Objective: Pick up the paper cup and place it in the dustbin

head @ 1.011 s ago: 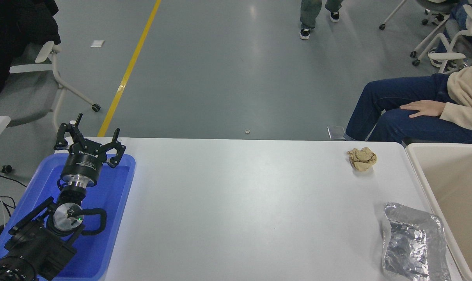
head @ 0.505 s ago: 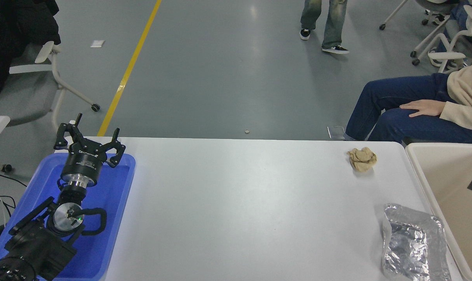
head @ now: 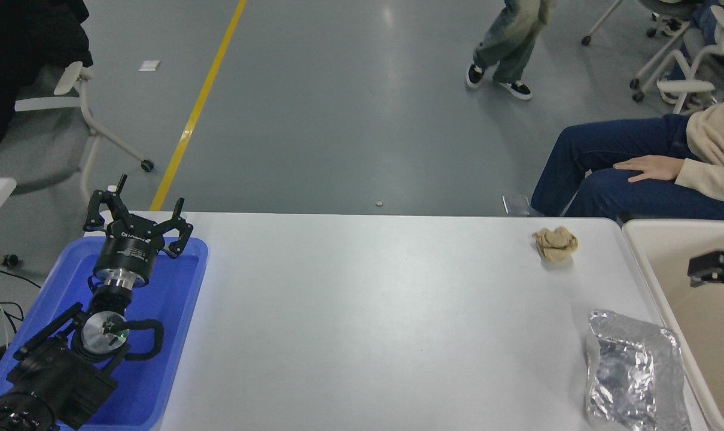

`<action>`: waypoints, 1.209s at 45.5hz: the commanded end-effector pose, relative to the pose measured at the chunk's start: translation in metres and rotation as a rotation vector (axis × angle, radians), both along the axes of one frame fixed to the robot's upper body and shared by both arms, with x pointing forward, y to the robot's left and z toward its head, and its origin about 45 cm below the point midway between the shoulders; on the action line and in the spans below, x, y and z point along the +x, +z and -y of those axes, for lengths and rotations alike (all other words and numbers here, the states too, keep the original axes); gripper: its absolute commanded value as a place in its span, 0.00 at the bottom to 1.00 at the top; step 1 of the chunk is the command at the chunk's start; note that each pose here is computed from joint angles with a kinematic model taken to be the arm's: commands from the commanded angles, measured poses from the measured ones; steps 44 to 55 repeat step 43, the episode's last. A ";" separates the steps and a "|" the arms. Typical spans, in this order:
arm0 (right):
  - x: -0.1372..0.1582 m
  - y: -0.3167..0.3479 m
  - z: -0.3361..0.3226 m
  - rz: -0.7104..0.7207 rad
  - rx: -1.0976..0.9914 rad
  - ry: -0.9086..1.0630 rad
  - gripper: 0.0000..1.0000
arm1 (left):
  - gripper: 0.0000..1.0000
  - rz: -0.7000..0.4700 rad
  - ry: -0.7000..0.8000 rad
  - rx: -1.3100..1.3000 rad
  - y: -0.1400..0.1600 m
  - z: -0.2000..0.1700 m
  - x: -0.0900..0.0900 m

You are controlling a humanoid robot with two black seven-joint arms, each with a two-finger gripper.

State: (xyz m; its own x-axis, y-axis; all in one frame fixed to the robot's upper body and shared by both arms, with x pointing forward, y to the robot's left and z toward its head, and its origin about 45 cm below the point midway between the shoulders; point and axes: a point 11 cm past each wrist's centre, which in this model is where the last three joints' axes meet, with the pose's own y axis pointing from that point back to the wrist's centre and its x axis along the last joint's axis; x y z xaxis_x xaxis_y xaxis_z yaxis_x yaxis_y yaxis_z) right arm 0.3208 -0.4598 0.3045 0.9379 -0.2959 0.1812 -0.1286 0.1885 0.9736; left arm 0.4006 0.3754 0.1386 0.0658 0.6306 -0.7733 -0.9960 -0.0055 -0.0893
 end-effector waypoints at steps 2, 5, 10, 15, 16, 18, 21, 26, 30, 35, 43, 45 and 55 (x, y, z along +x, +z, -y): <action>0.021 0.074 -0.054 -0.041 -0.042 0.113 1.00 | 1.00 -0.003 -0.001 0.002 -0.001 0.000 0.000; 0.028 0.081 -0.075 -0.034 -0.054 0.174 1.00 | 1.00 -0.002 -0.001 0.002 0.000 0.000 0.000; 0.033 0.093 -0.108 -0.014 -0.043 0.268 1.00 | 1.00 -0.002 -0.001 0.002 0.000 0.000 0.000; 0.034 0.105 -0.136 0.016 -0.014 0.343 1.00 | 1.00 -0.002 -0.001 0.002 0.000 0.000 0.000; 0.035 0.108 -0.139 0.025 -0.012 0.348 1.00 | 1.00 -0.002 -0.001 0.002 0.000 0.000 0.000; 0.035 0.113 -0.145 0.036 -0.013 0.361 1.00 | 1.00 -0.002 0.000 0.001 0.000 0.000 0.000; 0.035 0.118 -0.154 0.035 -0.037 0.385 1.00 | 1.00 -0.002 -0.001 0.002 0.000 0.000 0.000; 0.036 0.118 -0.166 0.020 -0.074 0.419 1.00 | 1.00 -0.003 0.002 0.003 -0.001 0.000 0.000; 0.037 0.116 -0.170 0.014 -0.077 0.426 1.00 | 1.00 -0.003 -0.001 0.002 -0.001 0.000 0.000; 0.036 0.116 -0.169 0.015 -0.073 0.421 1.00 | 1.00 -0.004 0.000 0.003 -0.001 0.000 0.000; 0.037 0.118 -0.168 0.021 -0.069 0.419 1.00 | 1.00 -0.004 0.000 0.003 -0.001 0.000 0.000; 0.037 0.118 -0.168 0.021 -0.069 0.419 1.00 | 1.00 -0.004 0.000 0.003 -0.001 0.000 0.000; 0.037 0.118 -0.168 0.021 -0.069 0.419 1.00 | 1.00 -0.004 0.000 0.003 -0.001 0.000 0.000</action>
